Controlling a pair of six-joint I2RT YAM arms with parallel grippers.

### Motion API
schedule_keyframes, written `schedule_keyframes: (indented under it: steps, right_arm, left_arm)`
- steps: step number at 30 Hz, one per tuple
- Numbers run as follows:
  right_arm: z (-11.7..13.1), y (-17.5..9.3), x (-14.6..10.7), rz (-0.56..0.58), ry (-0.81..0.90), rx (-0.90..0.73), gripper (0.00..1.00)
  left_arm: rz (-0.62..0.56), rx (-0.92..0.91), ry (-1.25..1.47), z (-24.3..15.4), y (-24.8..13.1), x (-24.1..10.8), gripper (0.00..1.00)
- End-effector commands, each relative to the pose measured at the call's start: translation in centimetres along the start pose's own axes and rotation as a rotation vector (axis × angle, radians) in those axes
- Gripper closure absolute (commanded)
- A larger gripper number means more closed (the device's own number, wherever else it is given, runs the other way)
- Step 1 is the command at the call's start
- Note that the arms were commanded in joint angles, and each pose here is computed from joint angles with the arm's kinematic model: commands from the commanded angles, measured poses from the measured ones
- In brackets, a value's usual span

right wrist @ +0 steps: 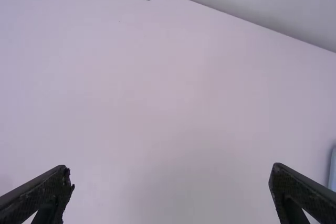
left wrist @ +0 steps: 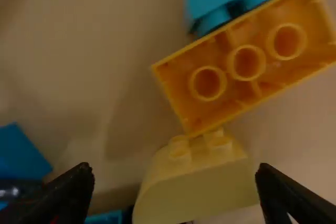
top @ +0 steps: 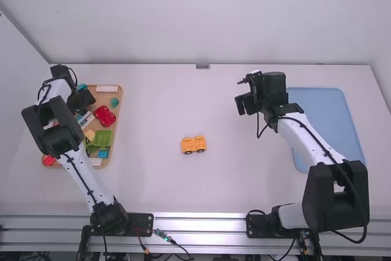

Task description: Assemble lego blocks to make yellow taxi

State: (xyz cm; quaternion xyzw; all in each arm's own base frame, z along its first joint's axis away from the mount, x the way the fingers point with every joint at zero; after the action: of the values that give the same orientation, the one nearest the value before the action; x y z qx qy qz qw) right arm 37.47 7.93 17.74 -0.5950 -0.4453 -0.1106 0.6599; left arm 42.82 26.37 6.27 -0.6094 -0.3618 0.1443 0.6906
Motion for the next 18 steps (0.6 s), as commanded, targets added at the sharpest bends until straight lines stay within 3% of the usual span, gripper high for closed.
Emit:
schedule_keyframes:
  steps: [1,3,11,16,18]
  right_arm:
    - [-0.27,-0.05,0.71,-0.012,-0.005,-0.009,0.01]
    - [-0.26,-0.05,0.71,-0.012,-0.005,-0.009,0.01]
    - [-0.26,-0.05,0.71,-0.012,-0.005,-0.009,0.01]
    - [-0.1,-0.01,0.74,-0.012,-0.008,-0.005,0.01]
    - [0.1,0.0,0.8,-0.013,-0.011,-0.002,0.01]
  left_arm:
    - [-0.03,-0.076,0.239,-0.69,-1.48,0.64,0.08]
    - [-0.037,-0.085,0.304,-0.81,-1.48,0.7,0.01]
    - [-0.097,-0.132,0.656,-1.54,-1.13,0.98,0.01]
    - [-0.076,-0.14,0.813,-1.42,-1.07,0.33,0.0]
    - [-0.072,-0.136,0.845,-1.35,-1.04,0.23,0.1]
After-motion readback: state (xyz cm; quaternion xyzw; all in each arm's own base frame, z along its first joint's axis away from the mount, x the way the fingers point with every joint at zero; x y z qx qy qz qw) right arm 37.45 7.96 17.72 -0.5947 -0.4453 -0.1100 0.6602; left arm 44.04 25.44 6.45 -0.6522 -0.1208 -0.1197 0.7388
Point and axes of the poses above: each hand's point on the last joint's axis, 136 mm out from that joint toward the fingers, its own y axis out along the fingers, its own z axis along the line the jaws close on, x = y × z, the point moved 6 cm from there along -y, back along the fingers, and after that the axes turned 3 degrees about -y, right-handed, at the moved point
